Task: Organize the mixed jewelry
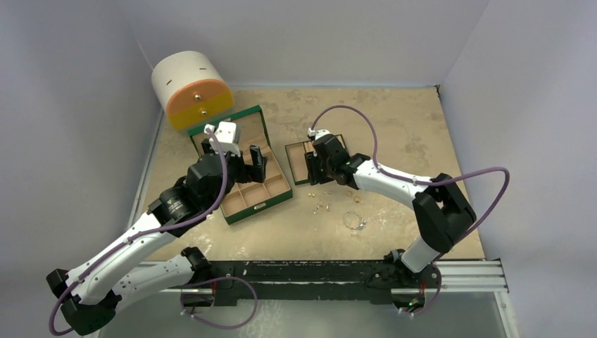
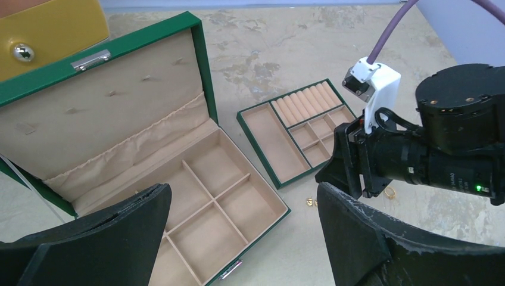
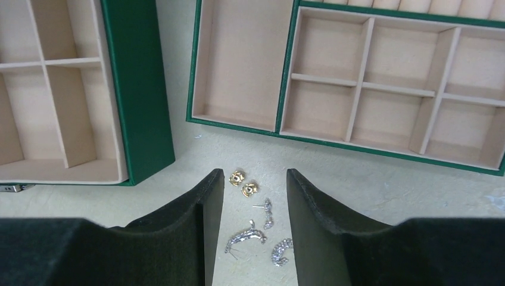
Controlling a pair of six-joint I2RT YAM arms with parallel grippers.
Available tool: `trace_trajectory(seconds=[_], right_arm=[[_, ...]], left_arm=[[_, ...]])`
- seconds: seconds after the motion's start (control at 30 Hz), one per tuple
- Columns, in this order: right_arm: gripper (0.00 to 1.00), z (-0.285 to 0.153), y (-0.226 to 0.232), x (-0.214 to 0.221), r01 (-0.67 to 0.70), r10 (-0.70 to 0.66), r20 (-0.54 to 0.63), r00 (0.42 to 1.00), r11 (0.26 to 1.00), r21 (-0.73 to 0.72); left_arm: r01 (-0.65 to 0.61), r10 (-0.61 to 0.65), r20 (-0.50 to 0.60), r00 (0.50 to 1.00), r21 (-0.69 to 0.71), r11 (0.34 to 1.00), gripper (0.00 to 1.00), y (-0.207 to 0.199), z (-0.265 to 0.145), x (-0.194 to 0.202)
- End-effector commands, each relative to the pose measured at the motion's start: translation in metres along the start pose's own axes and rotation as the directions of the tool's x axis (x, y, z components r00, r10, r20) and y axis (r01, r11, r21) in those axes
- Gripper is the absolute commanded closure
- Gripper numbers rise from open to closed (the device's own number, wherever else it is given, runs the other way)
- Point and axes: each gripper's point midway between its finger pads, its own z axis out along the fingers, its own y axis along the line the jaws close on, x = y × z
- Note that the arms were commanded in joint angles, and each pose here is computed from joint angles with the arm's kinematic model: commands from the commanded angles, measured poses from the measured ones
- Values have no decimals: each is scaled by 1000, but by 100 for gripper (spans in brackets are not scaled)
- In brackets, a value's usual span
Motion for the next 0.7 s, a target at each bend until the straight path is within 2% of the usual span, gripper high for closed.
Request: trace_trajectory(seconds=[0.0, 0.23, 0.67], right_arm=[[55, 2, 13, -10, 0, 2, 23, 1000, 999, -50], [66, 17, 26, -3, 26, -30, -33, 999, 993, -113], [73, 26, 19, 25, 33, -43, -102, 994, 994, -103]], left_arm=[[38, -40, 68, 997, 33, 999, 8, -7, -9, -29], [35, -37, 63, 997, 28, 999, 8, -7, -7, -28], [29, -30, 56, 998, 21, 999, 8, -6, -5, -26]])
